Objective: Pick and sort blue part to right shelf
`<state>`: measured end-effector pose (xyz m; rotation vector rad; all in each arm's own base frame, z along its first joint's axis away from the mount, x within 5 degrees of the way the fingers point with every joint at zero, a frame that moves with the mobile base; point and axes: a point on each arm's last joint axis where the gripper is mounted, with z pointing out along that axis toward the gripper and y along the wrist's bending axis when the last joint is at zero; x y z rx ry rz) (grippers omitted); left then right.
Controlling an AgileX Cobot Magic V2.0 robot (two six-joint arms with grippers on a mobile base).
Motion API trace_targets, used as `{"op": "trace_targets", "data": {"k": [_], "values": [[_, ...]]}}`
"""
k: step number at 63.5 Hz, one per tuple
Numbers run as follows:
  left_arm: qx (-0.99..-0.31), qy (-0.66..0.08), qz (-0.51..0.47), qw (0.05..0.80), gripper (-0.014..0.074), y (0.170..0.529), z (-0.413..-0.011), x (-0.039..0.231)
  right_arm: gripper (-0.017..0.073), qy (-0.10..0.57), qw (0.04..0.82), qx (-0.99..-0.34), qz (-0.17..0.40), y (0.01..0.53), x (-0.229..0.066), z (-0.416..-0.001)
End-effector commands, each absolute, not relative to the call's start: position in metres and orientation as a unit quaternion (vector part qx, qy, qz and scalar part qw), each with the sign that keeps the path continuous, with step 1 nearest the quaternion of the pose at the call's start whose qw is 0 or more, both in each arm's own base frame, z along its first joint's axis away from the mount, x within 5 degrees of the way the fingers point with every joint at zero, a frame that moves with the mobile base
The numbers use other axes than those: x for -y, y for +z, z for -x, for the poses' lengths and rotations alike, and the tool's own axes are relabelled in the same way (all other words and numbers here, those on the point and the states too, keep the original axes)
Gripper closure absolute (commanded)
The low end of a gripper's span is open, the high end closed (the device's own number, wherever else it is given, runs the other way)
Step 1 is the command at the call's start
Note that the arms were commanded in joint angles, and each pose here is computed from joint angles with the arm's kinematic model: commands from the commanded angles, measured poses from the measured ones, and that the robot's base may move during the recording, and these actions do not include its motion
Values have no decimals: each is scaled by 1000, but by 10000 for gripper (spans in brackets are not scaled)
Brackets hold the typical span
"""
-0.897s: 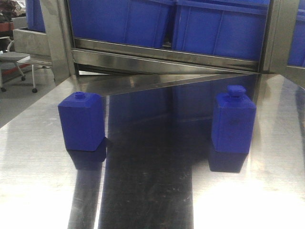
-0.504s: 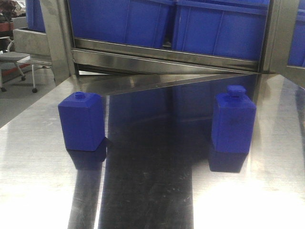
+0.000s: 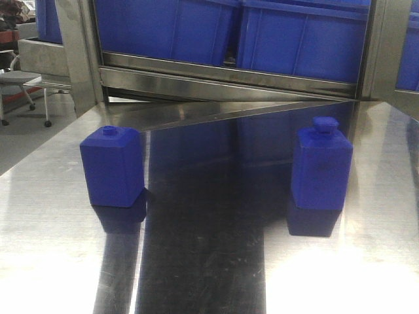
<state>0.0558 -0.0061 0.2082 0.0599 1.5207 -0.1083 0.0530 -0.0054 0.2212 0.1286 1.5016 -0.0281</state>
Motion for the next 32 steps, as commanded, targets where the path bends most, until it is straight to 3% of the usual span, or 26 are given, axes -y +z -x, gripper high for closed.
{"op": "trace_targets", "data": {"k": [1,14,32], "values": [[-659,-57,-19,750,459,208,-55,6,503,-21,757,-652,-48,251,4,-45],[-659,-57,-19,750,459,208,-55,6,503,-46,713,-700,-23,269,5,-49],[-659,-57,-19,750,459,208,-55,6,503,-49,700,-711,41,286,1,-68]]}}
